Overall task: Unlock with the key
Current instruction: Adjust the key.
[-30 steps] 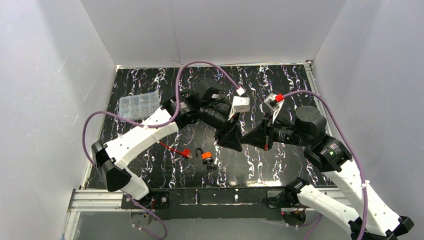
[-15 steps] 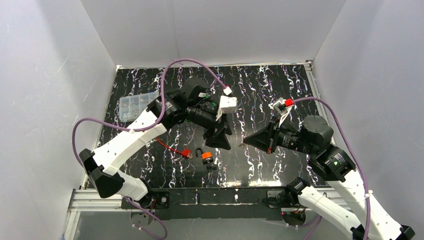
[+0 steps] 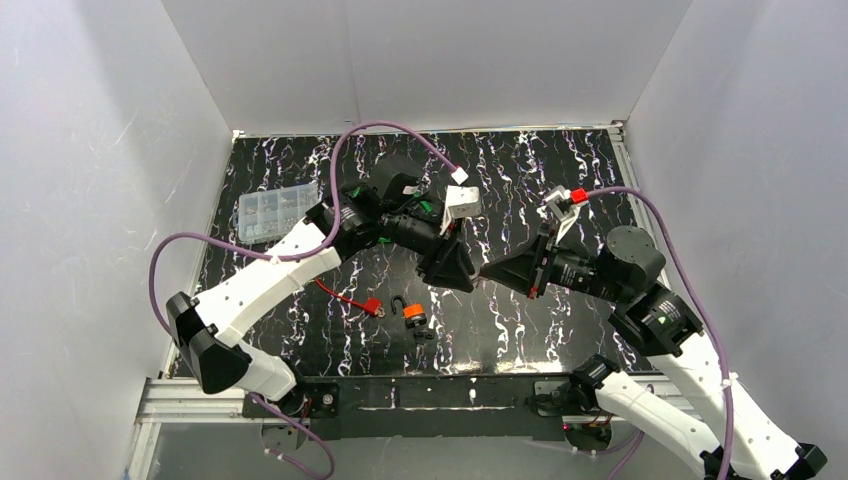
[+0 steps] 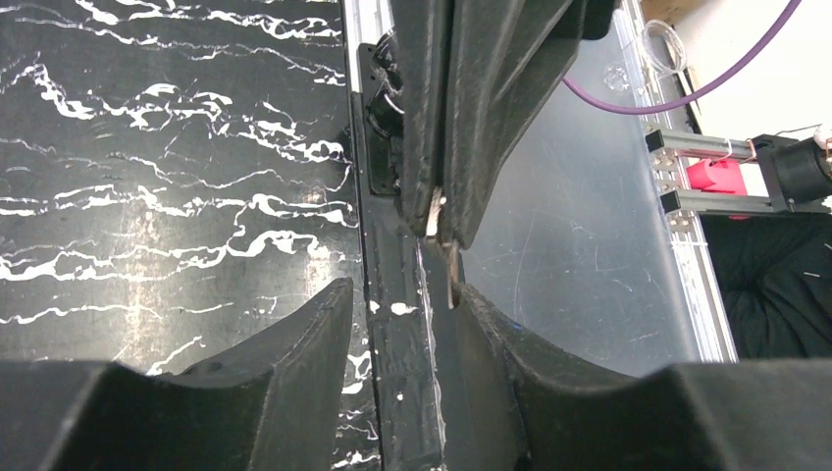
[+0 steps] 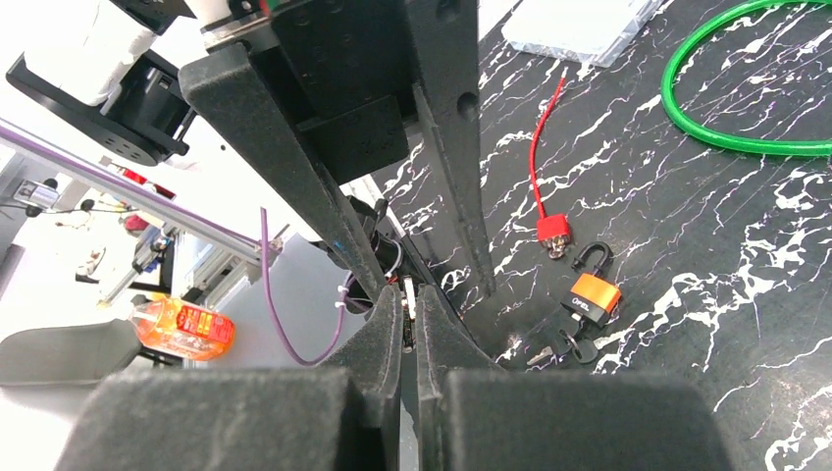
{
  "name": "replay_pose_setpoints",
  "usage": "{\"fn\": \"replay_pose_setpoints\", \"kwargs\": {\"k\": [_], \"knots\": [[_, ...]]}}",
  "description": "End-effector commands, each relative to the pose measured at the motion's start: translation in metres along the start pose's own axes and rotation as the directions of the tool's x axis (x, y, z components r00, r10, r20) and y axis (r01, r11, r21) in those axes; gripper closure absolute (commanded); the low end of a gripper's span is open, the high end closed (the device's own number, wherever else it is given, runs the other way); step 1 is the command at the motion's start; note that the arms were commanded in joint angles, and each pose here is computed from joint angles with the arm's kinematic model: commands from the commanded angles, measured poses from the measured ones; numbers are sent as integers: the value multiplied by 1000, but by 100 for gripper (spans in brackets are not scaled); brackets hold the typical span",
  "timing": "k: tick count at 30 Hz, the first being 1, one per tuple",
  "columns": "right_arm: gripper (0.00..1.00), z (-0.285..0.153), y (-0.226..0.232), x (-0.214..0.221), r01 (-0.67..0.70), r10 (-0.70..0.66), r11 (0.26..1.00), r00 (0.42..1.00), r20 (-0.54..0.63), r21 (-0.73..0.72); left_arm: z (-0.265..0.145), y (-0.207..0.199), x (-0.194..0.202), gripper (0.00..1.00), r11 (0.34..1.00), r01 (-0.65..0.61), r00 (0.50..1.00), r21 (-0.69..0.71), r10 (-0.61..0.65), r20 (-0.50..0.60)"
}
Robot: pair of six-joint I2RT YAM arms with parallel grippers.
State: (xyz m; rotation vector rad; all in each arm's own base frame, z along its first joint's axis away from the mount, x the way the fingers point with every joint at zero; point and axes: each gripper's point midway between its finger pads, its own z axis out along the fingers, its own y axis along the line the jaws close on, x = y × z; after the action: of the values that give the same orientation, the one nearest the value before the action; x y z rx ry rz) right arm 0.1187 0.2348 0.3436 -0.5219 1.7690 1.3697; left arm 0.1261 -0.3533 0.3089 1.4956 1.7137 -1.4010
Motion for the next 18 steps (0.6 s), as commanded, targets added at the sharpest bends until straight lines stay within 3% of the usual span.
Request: {"fn": "replay_pose_setpoints", "kwargs": {"k": [1, 4, 9, 18], "knots": [[99, 3, 9, -8, 21, -19, 998, 999, 32, -52, 0, -13, -10, 64, 997, -10, 999, 71, 7, 35], [99, 3, 9, -10, 24, -22, 999, 999, 41, -45, 0, -23, -10, 72, 992, 5, 999, 129, -10, 35], [99, 3, 8, -10, 28, -26, 999, 999, 42, -43, -1, -27, -8, 100, 988, 16, 999, 152, -20, 27], [99, -3, 9, -11, 51, -50, 998, 998, 37, -25, -2, -27, 0, 100, 989, 15, 1000, 145, -15, 0]]}}
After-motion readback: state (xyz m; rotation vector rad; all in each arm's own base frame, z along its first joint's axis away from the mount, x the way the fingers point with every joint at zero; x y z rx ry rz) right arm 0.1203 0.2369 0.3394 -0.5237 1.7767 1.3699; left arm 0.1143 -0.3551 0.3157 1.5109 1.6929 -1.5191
